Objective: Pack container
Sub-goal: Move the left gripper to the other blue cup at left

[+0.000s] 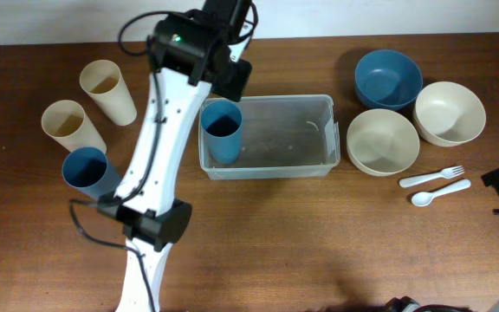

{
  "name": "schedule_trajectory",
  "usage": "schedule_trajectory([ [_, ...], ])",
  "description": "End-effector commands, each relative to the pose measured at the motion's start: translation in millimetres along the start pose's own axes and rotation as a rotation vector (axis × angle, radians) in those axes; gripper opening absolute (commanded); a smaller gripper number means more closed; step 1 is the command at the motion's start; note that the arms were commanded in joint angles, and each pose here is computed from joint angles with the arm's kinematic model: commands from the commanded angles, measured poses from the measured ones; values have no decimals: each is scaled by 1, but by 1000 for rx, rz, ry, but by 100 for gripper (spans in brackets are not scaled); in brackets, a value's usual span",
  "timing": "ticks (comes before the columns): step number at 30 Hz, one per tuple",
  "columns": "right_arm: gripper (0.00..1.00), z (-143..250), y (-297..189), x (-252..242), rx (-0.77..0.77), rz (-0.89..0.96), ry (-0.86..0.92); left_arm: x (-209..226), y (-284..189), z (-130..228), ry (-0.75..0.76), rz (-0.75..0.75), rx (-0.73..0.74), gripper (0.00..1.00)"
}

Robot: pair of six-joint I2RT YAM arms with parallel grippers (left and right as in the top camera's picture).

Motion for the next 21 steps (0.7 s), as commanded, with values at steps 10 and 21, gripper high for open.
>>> schedule_trajectory([
  [10,99,-1,1,-3,-3,14,14,71,-103,16,-242,-162,-215,100],
  [21,99,-1,1,-3,-3,14,14,132,-58,70,-534,-244,83,100],
])
Point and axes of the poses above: each gripper's point midway between its finger pads, its own y axis out along the fingers, its own x axis along the line the jaws close on, z = x × y, the point moved 7 cm from there along -y, back along the fingers, and after that the axes turned 5 degrees about -y, right-handed, at the moved point
